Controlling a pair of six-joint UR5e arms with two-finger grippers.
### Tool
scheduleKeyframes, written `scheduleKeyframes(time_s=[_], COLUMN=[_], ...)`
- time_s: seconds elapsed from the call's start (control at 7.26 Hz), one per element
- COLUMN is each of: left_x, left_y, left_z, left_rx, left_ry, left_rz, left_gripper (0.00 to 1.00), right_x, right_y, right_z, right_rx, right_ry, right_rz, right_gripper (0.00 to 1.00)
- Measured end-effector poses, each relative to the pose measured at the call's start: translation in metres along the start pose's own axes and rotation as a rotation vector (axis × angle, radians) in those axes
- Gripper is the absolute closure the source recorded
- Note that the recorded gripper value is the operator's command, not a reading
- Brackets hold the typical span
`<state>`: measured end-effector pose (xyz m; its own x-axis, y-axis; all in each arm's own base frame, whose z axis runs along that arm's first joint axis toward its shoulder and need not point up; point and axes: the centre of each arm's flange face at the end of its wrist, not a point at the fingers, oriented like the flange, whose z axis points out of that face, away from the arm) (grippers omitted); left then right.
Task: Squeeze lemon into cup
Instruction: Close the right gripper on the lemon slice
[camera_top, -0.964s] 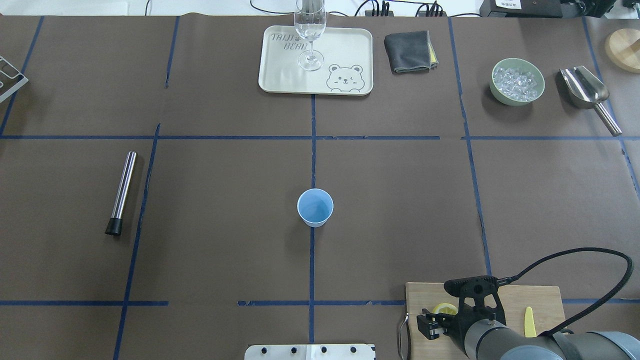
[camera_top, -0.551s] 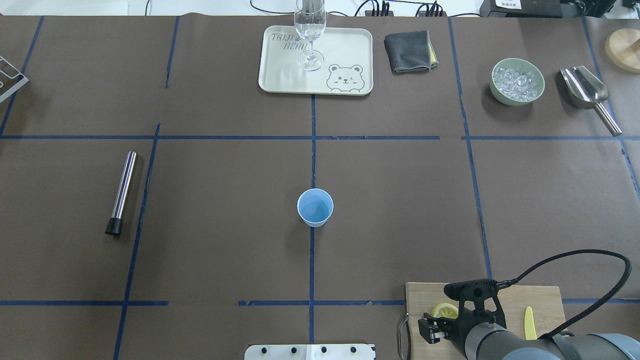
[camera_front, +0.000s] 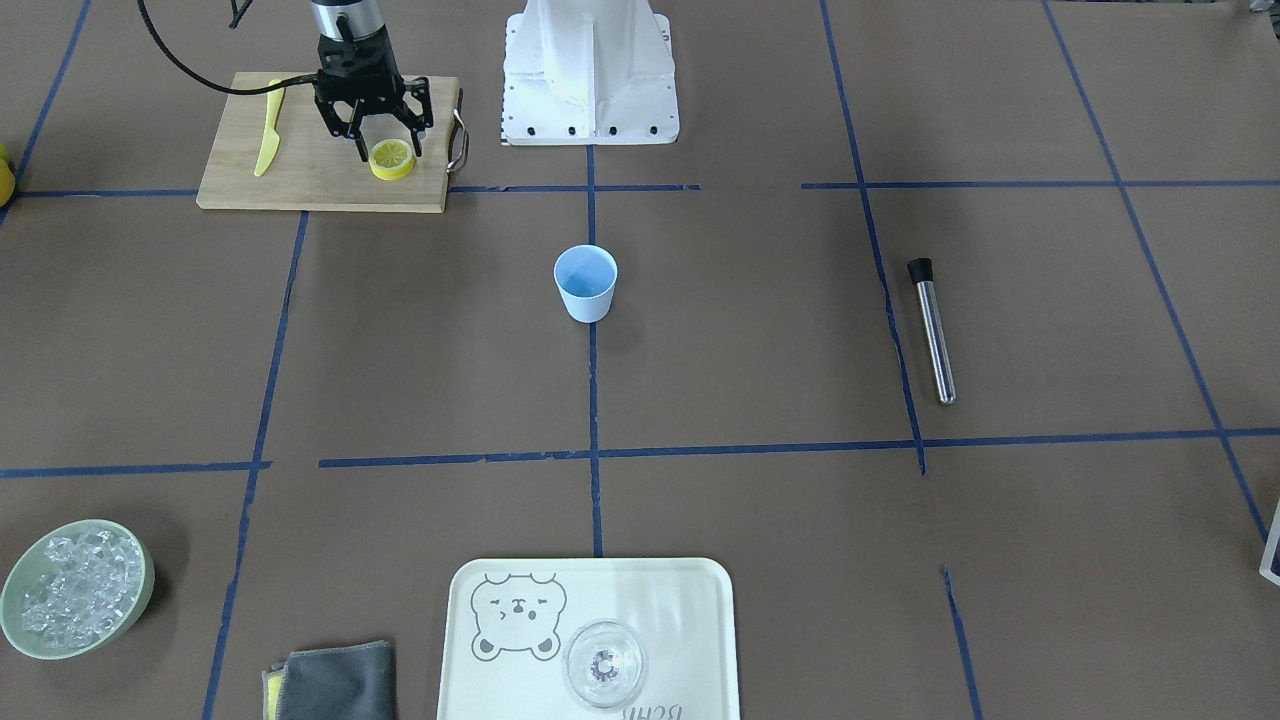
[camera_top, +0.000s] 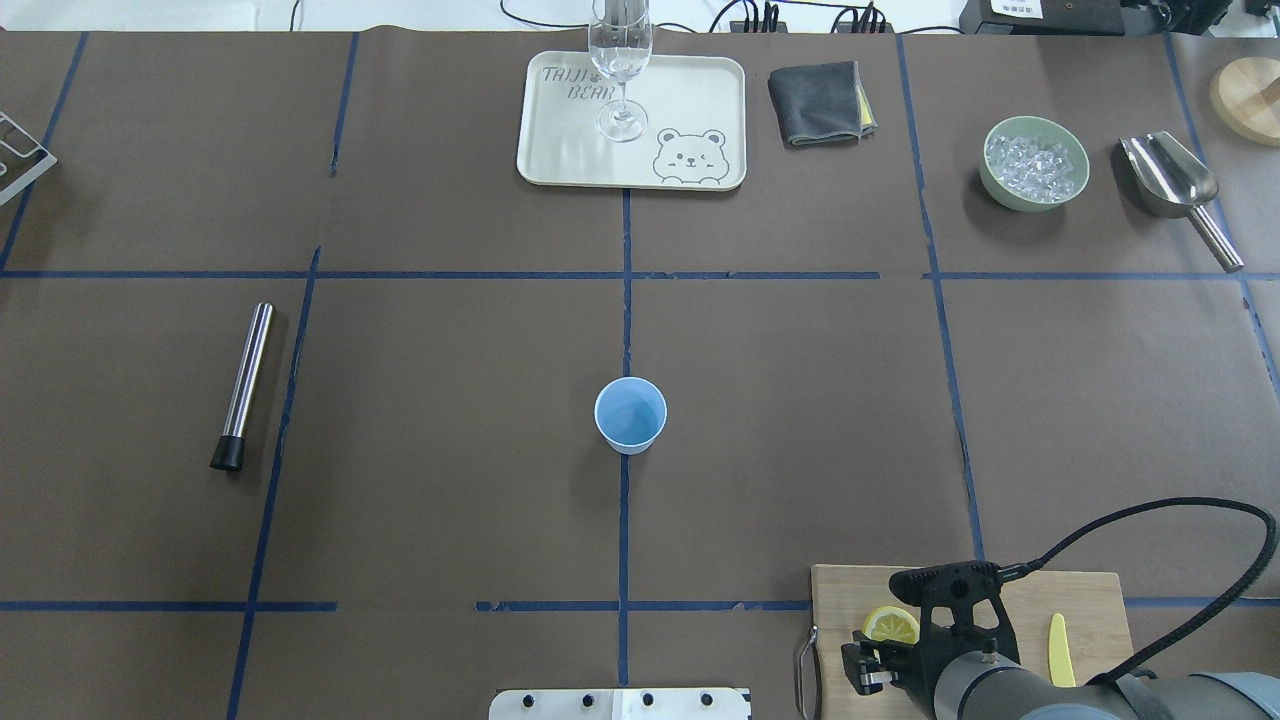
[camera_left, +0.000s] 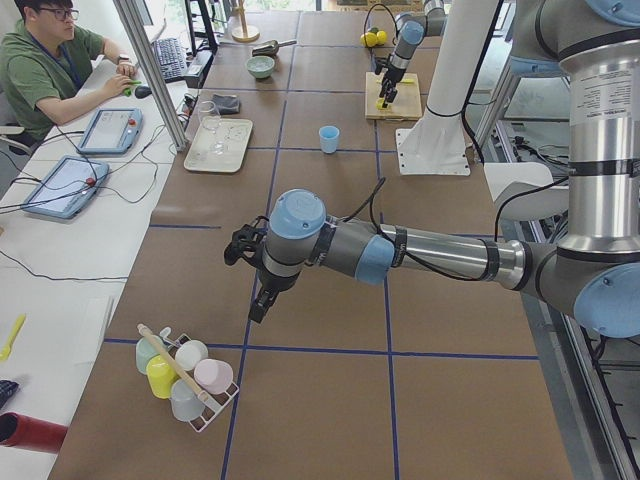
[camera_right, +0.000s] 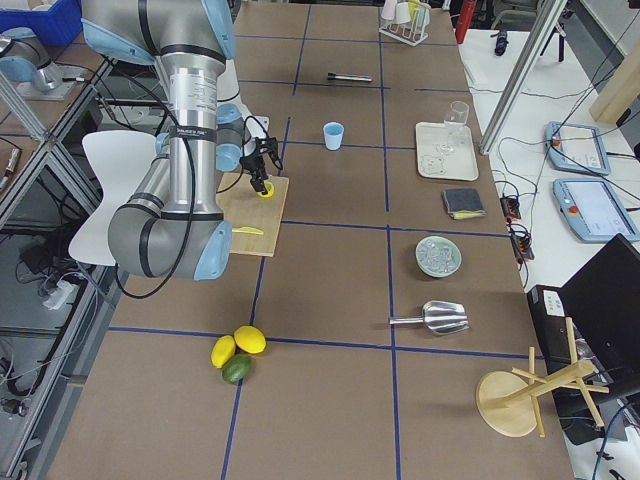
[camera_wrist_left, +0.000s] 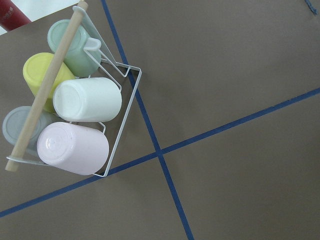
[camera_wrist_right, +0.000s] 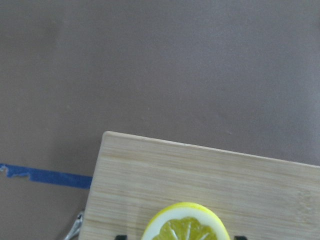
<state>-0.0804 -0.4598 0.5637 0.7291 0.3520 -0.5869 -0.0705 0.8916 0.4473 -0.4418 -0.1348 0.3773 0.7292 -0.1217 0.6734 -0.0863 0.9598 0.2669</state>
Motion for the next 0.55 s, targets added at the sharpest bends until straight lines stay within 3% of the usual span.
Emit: scheduleKeyframes(time_s=[0.28,0.55], left_x=[0.0001,0.0000], left_y=[-0.0001,-0.0009], left_z=[0.0000,-0.0002], left_rx=[0.000,0.001], left_ry=[0.000,-0.001], left_rz=[0.000,0.001], left_gripper=[0.00,0.00], right_x=[0.0006,-0.0006], right_y=[0.0008,0.0042], right_z=[-0.0011,0.0043], right_rx=[-0.003,-0.003], right_ry=[0.017,0.024], right_rz=[-0.007,-0.012], right_gripper=[0.14,0.14])
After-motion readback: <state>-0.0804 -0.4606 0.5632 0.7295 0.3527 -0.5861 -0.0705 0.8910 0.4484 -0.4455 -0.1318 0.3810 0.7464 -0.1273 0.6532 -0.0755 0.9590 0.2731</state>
